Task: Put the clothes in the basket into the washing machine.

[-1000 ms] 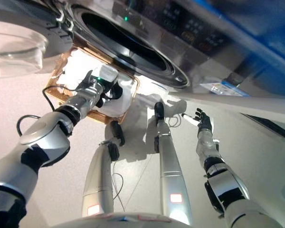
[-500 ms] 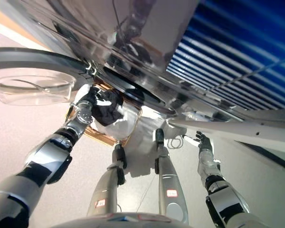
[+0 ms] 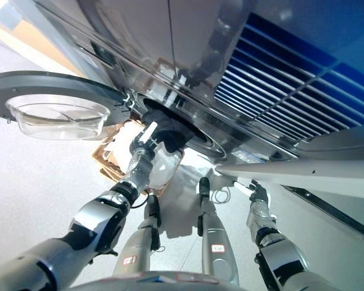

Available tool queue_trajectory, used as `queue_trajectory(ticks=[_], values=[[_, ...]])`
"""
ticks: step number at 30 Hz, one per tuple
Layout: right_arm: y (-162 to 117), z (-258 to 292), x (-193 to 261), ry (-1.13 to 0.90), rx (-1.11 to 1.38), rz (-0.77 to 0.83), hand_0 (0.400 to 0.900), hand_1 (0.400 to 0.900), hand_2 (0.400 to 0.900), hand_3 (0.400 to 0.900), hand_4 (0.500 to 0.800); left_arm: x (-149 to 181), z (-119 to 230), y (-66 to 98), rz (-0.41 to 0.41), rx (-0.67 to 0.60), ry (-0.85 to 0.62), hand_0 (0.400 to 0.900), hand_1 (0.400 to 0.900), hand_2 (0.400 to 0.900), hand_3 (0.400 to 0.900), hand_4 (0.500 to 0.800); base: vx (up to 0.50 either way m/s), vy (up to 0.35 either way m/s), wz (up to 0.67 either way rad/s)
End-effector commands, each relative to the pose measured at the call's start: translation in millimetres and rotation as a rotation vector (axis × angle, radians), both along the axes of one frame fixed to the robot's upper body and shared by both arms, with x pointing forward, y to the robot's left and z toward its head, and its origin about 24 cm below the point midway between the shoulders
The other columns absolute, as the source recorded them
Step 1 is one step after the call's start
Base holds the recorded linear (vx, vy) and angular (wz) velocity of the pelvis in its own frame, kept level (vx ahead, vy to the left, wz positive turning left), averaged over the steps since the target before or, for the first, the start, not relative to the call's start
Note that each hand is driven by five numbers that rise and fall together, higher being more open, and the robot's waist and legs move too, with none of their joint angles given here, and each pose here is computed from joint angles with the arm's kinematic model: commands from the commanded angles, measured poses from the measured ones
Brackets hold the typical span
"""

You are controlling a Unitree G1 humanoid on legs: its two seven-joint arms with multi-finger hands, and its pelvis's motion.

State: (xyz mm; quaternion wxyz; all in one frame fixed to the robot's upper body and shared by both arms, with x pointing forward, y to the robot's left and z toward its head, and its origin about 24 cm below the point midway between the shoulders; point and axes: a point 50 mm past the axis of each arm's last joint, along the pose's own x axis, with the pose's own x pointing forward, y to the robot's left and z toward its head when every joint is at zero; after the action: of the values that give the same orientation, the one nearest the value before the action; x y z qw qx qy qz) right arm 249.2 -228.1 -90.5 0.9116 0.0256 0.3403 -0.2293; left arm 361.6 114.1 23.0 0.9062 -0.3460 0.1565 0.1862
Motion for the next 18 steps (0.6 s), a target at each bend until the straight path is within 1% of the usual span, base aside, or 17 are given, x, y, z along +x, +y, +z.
queue_trajectory(ticks=[1,3,4,5,8,9,10,11,15,18], values=[[-0.7,26.7,30.3,-0.133,-0.059,-0.014,0.9,0.9,0.9,0.9,0.8,34.0,85.2,-18.3,0.017,-0.025,-0.311,0.4,0.4,0.4,0.4,0.5,0.024,-0.005,-0.17],[1.7,24.0,27.4,-0.131,-0.058,-0.006,0.9,0.9,0.9,0.9,0.8,37.4,98.4,-23.0,0.009,-0.015,-0.347,0.4,0.4,0.4,0.4,0.5,0.017,-0.008,-0.17],[1.7,24.0,27.4,-0.131,-0.058,-0.006,0.9,0.9,0.9,0.9,0.8,37.5,98.5,-23.0,0.009,-0.015,-0.347,0.4,0.4,0.4,0.4,0.5,0.011,-0.011,-0.27],[5.3,21.5,24.9,-0.137,-0.049,0.008,0.9,0.9,0.9,0.9,0.8,41.1,114.0,-27.8,-0.002,-0.007,-0.389,0.4,0.4,0.4,0.4,0.5,0.013,-0.007,-0.29],[6.4,15.4,16.7,-0.13,-0.041,0.028,0.9,0.9,0.9,0.9,0.8,46.4,128.4,-20.9,0.004,0.027,-0.419,0.4,0.4,0.4,0.4,0.5,0.022,-0.013,-0.36],[5.1,13.6,13.6,-0.127,-0.041,0.031,0.9,0.9,0.9,0.9,0.8,48.0,130.2,-16.6,0.007,0.039,-0.418,0.427,0.427,0.427,0.427,0.516,0.024,-0.01,-0.3],[2.8,11.3,9.7,-0.121,-0.045,0.033,0.9,0.9,0.9,0.9,0.8,49.9,132.2,-10.3,0.011,0.052,-0.419,0.767,0.767,0.767,0.767,0.72,0.018,0.0,-0.3],[-0.9,11.4,8.3,-0.122,-0.049,0.03,0.9,0.9,0.9,0.9,0.8,51.6,134.5,-5.4,0.014,0.047,-0.421,0.9,0.9,0.9,0.9,0.8,0.024,-0.004,-0.28],[-11.4,7.5,-1.5,-0.106,-0.062,0.021,0.9,0.9,0.9,0.9,0.8,53.5,138.1,3.6,0.015,0.027,-0.443,0.9,0.9,0.9,0.9,0.8,0.017,-0.014,-0.14],[-20.1,1.7,-13.6,-0.078,-0.071,0.007,0.9,0.9,0.9,0.9,0.8,52.5,129.0,13.2,0.029,-0.017,-0.431,0.9,0.9,0.9,0.9,0.8,0.029,-0.038,-0.08]])
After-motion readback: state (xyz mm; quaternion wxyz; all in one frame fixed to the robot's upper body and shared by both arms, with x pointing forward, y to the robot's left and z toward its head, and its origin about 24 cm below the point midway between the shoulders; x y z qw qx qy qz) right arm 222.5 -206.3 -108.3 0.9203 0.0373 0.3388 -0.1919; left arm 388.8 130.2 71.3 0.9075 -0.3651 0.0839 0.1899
